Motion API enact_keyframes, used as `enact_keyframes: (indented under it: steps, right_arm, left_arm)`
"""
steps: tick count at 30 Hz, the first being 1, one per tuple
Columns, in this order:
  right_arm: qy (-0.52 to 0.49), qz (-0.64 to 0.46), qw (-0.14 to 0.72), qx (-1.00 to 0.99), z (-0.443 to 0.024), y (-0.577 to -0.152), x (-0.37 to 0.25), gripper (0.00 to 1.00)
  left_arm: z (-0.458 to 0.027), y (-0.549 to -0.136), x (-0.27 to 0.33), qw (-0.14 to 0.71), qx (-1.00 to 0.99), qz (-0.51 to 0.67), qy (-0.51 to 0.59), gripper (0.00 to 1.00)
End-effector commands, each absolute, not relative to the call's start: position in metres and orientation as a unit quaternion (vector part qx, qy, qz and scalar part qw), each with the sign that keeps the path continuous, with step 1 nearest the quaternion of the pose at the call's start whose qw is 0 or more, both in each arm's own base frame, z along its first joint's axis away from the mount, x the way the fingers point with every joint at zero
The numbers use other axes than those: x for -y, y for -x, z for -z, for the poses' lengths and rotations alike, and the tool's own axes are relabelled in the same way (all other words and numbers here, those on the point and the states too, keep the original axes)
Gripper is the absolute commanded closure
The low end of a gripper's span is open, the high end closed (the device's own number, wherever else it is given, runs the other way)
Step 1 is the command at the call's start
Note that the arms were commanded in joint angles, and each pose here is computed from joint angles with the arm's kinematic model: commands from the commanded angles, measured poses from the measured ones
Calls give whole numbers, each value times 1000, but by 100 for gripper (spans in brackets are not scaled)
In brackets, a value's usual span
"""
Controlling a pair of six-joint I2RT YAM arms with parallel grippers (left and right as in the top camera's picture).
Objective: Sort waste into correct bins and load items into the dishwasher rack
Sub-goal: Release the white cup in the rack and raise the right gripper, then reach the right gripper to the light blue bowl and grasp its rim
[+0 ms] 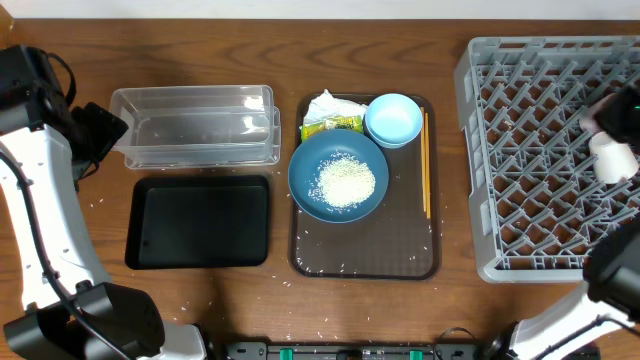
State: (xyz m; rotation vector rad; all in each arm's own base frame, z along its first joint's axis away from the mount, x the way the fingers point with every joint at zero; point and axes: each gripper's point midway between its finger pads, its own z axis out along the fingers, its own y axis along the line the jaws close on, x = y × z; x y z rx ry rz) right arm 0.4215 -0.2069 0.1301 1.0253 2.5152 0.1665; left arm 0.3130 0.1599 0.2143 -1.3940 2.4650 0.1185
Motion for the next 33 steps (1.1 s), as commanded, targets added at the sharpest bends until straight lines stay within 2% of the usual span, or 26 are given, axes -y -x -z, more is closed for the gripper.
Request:
enact_keyframes:
  steps: [1,15,26,30,33]
  right_arm:
    - [-412,16,181,-893,-110,-410,229,99]
    - [-472,95,141,-865,-110,-365,268,99]
    - [-506,108,166,-839,-158,-338,272,99]
    - [-490,57,190,-848,-172,-349,255,99]
    - [-380,-64,236,-892,-189,-385,208,99]
  left_arm:
    - [-224,-312,-162,166,-854,-42,491,2]
    - [-224,-312,-162,166,-854,-42,491,2]
    - [-224,-312,-162,166,-854,-42,491,2]
    - [-224,-312,-162,166,-854,-42,491,2]
    - [-224,-312,-162,166,-854,-42,491,2]
